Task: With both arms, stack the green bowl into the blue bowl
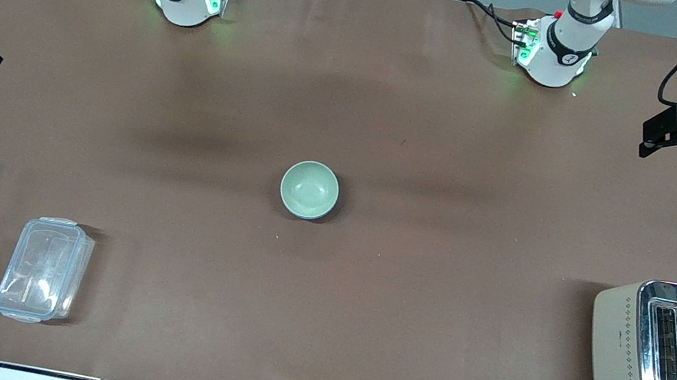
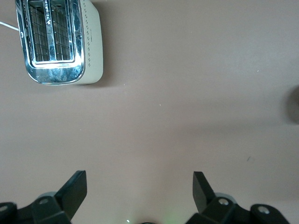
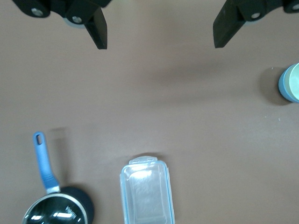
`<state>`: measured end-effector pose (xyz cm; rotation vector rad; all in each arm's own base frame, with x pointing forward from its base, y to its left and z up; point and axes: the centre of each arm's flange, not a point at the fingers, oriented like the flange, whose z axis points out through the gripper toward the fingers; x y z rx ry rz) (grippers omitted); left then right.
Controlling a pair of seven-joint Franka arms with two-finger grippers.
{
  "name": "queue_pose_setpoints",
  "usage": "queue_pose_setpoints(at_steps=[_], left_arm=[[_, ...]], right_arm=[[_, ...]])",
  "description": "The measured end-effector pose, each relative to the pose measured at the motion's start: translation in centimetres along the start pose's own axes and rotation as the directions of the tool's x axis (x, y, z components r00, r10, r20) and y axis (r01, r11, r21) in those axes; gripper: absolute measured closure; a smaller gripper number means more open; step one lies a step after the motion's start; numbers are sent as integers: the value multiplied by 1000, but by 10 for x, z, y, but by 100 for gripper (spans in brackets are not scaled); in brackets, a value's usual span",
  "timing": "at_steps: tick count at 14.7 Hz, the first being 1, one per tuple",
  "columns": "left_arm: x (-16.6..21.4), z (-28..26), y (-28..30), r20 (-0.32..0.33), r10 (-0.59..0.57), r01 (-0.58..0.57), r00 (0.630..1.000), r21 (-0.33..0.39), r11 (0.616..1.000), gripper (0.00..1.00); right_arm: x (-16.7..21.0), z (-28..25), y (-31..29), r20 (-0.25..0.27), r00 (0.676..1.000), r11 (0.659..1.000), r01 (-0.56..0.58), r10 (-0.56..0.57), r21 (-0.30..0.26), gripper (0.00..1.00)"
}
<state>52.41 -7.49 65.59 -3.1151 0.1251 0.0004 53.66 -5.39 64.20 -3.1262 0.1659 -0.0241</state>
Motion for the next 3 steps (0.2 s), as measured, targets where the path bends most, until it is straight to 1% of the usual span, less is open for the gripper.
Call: queue_pose_setpoints(at_steps=[3], left_arm=[[0,0,0,0,0,0,1000,0,1000,0]], right_arm=[[-5,-25,-18,-16,999,999,32,-32,-14,0]])
